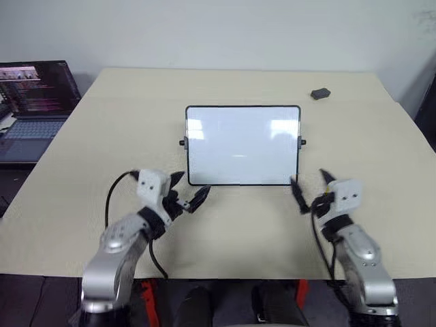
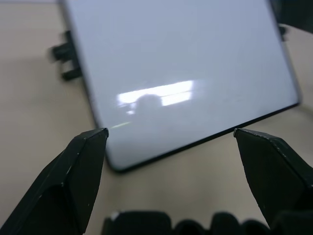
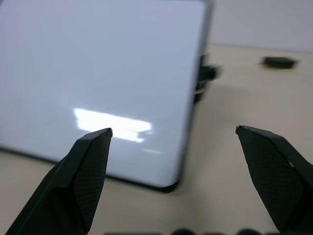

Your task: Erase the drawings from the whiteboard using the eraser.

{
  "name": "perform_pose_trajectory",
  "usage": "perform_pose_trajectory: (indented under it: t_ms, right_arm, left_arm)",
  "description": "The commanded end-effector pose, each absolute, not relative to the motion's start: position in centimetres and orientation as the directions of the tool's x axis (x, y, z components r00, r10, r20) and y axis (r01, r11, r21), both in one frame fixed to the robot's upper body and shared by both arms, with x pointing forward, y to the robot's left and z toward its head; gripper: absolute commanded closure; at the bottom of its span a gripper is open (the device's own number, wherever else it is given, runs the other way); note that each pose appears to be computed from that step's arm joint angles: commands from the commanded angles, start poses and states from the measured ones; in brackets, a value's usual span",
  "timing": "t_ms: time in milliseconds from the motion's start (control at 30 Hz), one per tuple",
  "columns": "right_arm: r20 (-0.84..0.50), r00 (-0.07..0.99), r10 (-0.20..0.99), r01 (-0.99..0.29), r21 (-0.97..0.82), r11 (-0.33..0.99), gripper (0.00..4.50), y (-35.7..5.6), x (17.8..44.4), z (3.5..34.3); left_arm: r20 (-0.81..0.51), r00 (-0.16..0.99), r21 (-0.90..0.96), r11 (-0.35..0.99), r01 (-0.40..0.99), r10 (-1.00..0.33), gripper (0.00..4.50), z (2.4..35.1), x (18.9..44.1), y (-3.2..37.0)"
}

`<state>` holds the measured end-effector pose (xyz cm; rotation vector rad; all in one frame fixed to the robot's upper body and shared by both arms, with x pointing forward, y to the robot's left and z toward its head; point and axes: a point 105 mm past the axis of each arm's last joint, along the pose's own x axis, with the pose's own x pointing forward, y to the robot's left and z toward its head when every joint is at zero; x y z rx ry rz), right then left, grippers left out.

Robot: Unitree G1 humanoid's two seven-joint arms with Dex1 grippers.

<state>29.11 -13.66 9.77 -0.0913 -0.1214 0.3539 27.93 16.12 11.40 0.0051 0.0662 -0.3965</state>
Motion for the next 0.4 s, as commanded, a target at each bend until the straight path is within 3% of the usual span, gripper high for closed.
perform_pose_trajectory:
  t_ms: [33,267,400]
  right_arm:
    - [0.143,0.910,0.388,-0.362,-0.178,0.915,0.09,-14.7,28.7,9.7]
    - [0.109,0.942,0.318,-0.301,-0.145,0.942,0.09,-17.5,27.0,8.4]
    - [0.083,0.951,0.299,-0.280,-0.182,0.943,0.09,-18.5,26.3,8.1]
  left_arm:
    - [0.023,0.960,0.043,0.960,0.278,-0.279,0.00,13.1,28.0,16.8]
    - [-0.016,0.998,0.078,0.995,0.068,-0.067,0.00,11.4,27.3,22.5]
    - [-0.049,0.998,0.100,0.994,0.052,-0.047,0.00,11.1,27.5,25.6]
